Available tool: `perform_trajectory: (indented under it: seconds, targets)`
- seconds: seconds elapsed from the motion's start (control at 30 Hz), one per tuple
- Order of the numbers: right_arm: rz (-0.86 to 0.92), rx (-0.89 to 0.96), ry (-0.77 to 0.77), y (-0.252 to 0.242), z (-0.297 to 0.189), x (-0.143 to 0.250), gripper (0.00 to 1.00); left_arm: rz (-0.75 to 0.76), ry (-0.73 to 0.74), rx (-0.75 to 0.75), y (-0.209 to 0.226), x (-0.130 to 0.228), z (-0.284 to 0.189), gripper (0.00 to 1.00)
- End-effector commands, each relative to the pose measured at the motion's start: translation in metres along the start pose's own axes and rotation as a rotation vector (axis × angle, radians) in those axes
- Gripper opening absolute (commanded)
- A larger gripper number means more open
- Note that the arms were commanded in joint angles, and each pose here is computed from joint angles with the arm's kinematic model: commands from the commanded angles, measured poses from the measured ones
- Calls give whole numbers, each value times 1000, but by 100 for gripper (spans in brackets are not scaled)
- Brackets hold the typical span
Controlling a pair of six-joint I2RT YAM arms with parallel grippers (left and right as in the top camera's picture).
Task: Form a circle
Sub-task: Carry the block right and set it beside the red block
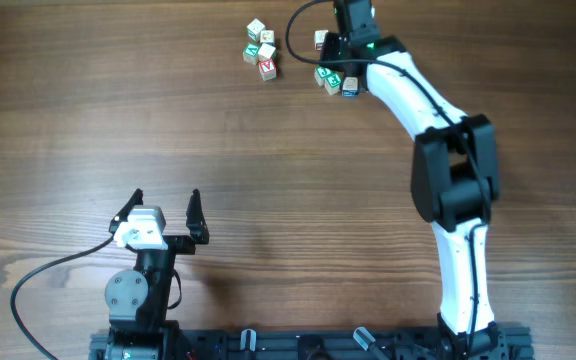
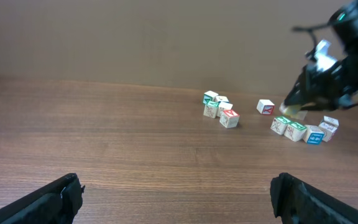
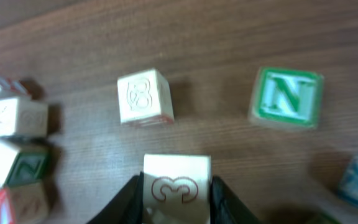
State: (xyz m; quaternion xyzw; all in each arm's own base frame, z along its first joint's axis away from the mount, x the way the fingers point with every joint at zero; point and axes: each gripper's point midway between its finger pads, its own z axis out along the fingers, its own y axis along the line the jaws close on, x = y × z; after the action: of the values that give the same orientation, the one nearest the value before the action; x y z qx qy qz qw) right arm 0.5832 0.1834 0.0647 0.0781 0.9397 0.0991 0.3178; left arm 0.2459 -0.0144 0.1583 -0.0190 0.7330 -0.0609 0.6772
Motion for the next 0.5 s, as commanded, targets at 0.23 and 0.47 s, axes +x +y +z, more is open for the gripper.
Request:
perform_trajectory:
  seconds: [0.23, 0.47]
  targets:
    - [-18, 246, 43, -47, -188, -19, 20, -6, 2, 20, -4, 2, 0, 100]
    - [142, 453, 312, -117, -161, 73, 20, -6, 2, 20, -4, 2, 0, 100]
